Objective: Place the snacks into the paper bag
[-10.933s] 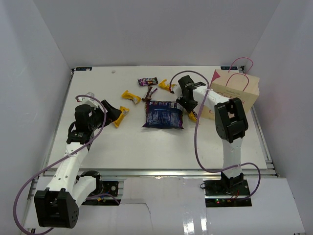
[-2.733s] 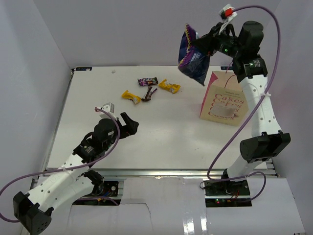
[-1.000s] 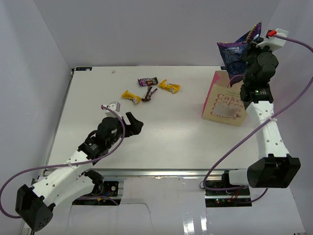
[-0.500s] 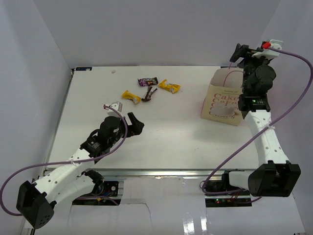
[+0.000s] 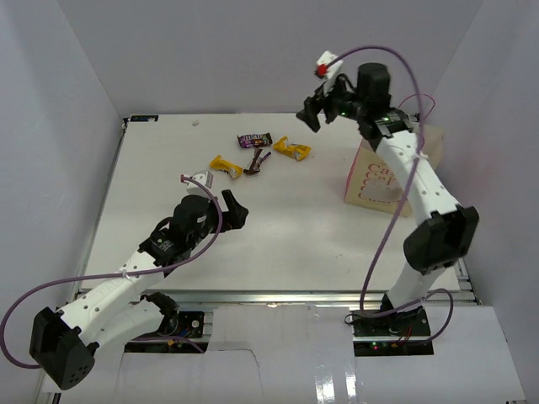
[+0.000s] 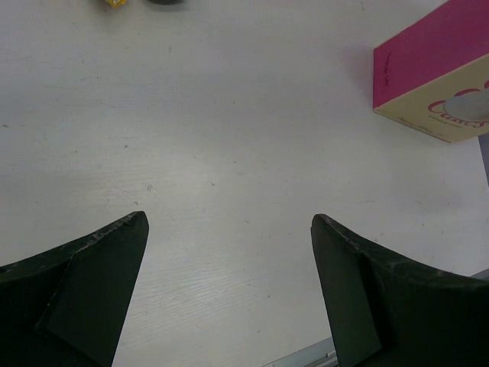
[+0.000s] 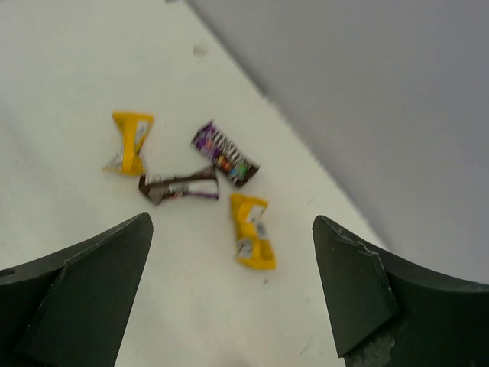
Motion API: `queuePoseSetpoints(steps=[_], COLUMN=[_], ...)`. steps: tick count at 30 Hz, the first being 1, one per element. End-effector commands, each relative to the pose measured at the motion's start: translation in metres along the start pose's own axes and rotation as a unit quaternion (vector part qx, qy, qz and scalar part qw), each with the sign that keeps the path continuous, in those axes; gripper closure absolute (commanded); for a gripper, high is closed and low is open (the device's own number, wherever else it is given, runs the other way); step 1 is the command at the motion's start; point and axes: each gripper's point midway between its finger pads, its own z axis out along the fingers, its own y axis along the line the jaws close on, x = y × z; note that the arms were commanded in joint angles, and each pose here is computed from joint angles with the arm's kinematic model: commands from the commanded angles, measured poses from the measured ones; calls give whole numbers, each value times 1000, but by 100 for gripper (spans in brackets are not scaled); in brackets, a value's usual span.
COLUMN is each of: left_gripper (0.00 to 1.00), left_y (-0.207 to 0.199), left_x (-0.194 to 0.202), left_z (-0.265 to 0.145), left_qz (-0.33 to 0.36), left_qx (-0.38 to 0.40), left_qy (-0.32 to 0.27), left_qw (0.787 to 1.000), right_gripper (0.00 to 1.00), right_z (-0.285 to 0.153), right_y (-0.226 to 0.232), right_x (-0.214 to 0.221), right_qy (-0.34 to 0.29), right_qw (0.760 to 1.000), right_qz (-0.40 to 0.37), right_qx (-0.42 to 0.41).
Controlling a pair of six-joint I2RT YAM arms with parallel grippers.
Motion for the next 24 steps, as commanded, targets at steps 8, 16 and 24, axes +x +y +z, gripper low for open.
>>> queuePoseSetpoints(steps=[8, 16, 24], left_gripper=[2, 2, 2], left_y=[2, 8, 10], left_x=[-15, -6, -7], left_z=[-7, -9, -5], left_qz=[-6, -41, -43], left_qx=[-18, -27, -40], left_qy=[-13, -10, -7], left_qw=[1000, 999, 998], right_gripper=[2, 4, 14], right_z=[112, 152, 156], right_y=[-8, -13, -1], right_x=[195, 282, 328], right_qy=[287, 306, 304], right_qw=[938, 936, 941], right_qz=[103, 55, 110], right_qx=[165, 166, 100])
